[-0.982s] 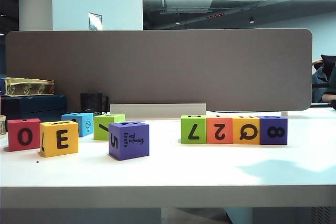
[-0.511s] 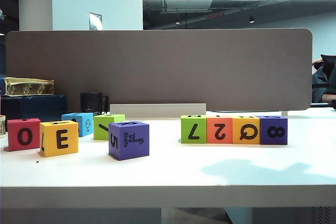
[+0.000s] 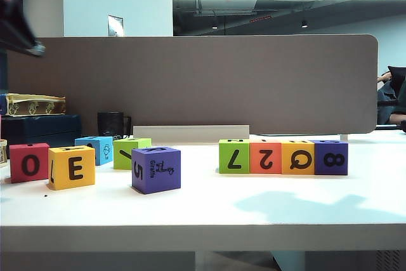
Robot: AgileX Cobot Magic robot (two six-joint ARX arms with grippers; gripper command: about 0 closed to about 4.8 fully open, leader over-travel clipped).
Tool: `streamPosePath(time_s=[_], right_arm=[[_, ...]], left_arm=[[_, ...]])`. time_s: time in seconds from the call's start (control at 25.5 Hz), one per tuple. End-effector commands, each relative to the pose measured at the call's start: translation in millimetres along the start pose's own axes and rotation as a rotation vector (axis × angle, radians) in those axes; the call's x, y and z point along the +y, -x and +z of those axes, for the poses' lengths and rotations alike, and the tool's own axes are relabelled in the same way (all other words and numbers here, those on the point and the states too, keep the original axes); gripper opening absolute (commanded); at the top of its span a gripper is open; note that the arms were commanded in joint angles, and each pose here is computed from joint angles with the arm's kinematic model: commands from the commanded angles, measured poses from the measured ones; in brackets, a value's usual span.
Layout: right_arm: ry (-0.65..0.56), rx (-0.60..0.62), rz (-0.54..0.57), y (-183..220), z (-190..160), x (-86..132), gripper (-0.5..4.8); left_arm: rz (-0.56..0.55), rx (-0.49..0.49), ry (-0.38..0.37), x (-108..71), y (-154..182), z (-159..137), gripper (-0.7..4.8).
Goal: Select the appropriate blocks from the scattered letter blocks on the table and arrange them in a row to spell out "LEARNING".
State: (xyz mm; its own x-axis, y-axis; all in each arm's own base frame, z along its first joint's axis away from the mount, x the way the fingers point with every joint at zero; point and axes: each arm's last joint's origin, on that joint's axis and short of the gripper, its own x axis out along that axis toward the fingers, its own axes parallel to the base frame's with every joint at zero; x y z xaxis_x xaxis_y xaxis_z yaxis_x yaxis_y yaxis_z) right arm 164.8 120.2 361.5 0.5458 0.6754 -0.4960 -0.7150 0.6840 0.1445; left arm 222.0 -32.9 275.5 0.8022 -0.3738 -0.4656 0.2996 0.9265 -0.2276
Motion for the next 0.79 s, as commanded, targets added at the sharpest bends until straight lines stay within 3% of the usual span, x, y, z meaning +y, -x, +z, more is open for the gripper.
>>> streamPosePath(time_s=[0.04,0.35,0.79], right_arm=[[0.019,0.019,-0.025,1,4,1,-0.03],[0.040,0.065,-0.051,-2,7,1,-0.03],[0.051,0.101,-0.066,-13,6,0,-0.02]], left_arm=[[-0.013,-0.011,-0.012,-1.0,-10,11,-0.06],[-0.030,0.030,-0.012,-1.6,-37,35,-0.06],[-0.081,0.042,-0.124,-17.9,-62,60,-0.06]])
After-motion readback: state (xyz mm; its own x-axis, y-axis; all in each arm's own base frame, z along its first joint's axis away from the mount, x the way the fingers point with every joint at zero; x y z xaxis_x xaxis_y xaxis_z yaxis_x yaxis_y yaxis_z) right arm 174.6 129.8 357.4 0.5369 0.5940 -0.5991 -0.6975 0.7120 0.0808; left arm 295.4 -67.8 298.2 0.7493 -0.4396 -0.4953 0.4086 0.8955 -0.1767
